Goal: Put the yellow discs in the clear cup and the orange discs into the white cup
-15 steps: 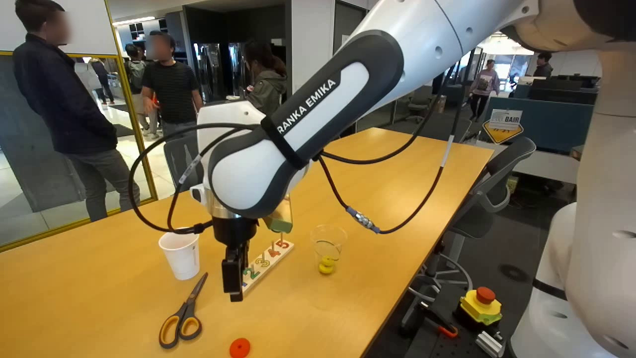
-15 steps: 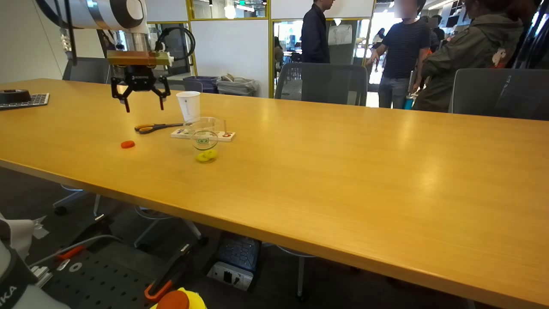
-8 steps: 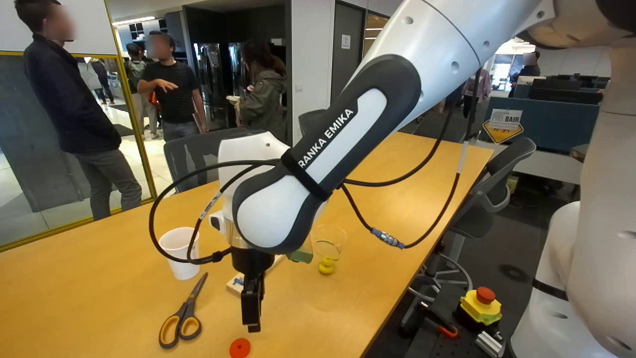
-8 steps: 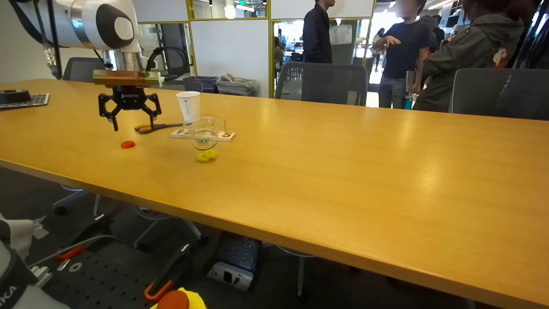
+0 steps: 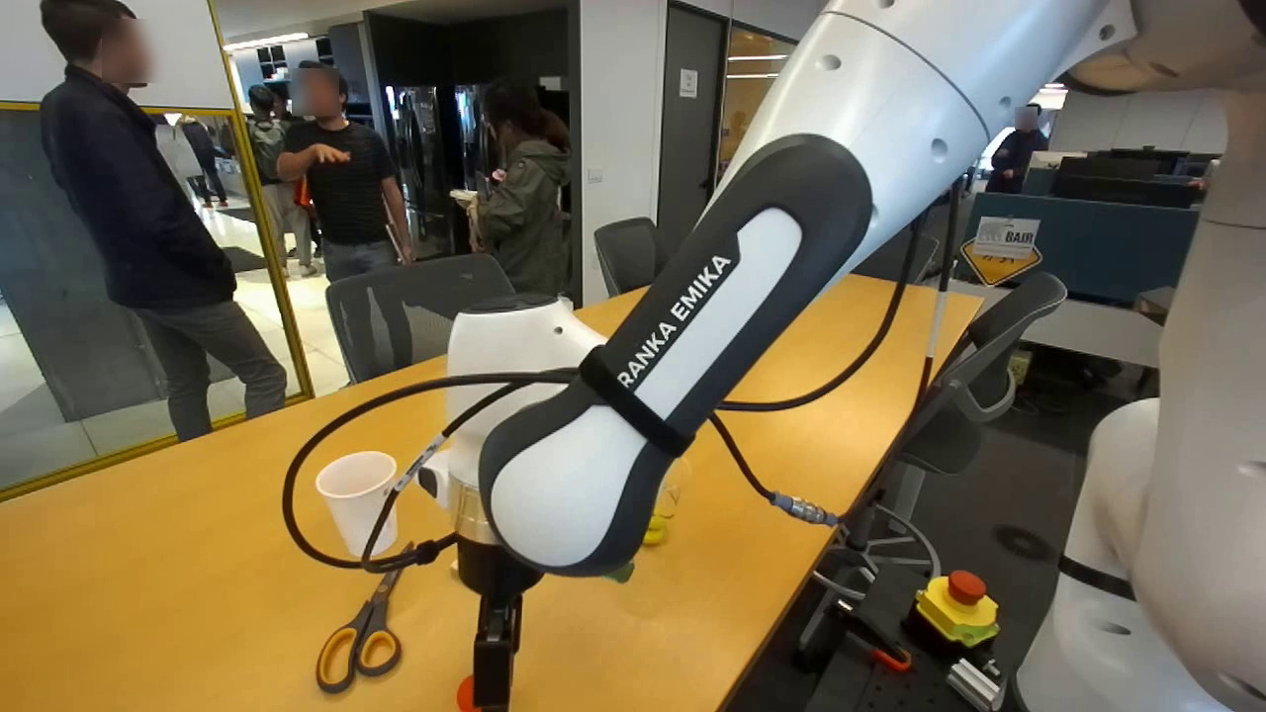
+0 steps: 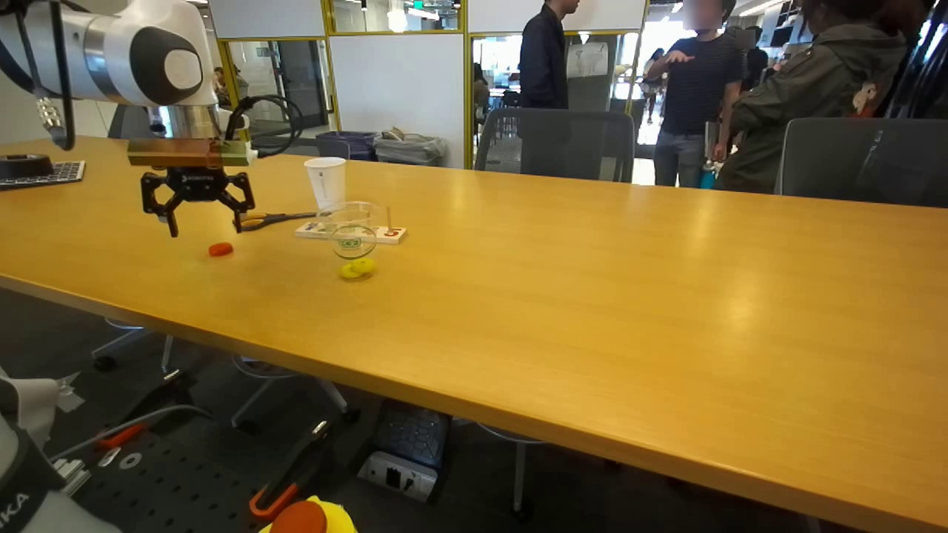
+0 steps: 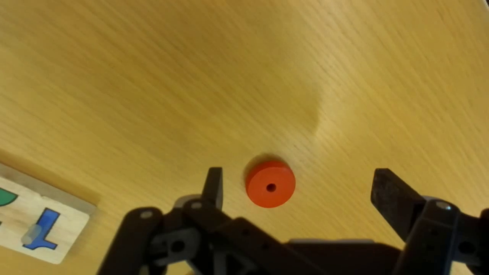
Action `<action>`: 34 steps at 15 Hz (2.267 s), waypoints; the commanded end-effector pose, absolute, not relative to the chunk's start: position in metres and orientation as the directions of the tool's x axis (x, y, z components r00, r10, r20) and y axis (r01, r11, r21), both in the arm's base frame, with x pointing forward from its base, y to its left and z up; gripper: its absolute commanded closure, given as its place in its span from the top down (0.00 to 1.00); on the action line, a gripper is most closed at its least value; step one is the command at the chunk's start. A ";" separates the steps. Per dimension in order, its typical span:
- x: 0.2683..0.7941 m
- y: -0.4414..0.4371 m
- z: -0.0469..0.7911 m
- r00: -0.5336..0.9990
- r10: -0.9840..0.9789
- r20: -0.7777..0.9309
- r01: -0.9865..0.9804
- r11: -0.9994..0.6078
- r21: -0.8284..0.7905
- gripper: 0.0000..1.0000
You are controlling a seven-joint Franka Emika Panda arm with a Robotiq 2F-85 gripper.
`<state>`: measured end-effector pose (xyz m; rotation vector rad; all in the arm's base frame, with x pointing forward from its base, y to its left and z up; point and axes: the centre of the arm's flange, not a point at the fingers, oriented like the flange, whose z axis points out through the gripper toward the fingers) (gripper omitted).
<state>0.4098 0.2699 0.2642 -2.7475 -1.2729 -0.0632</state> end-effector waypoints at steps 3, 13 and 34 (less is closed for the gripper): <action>0.388 0.294 0.256 0.647 0.746 0.155 0.758 -0.652 -0.023 1.00; 0.389 0.320 0.229 0.593 0.794 0.131 0.779 -0.607 0.153 1.00; 0.444 0.308 0.233 0.537 0.840 -0.075 0.843 -0.538 0.004 1.00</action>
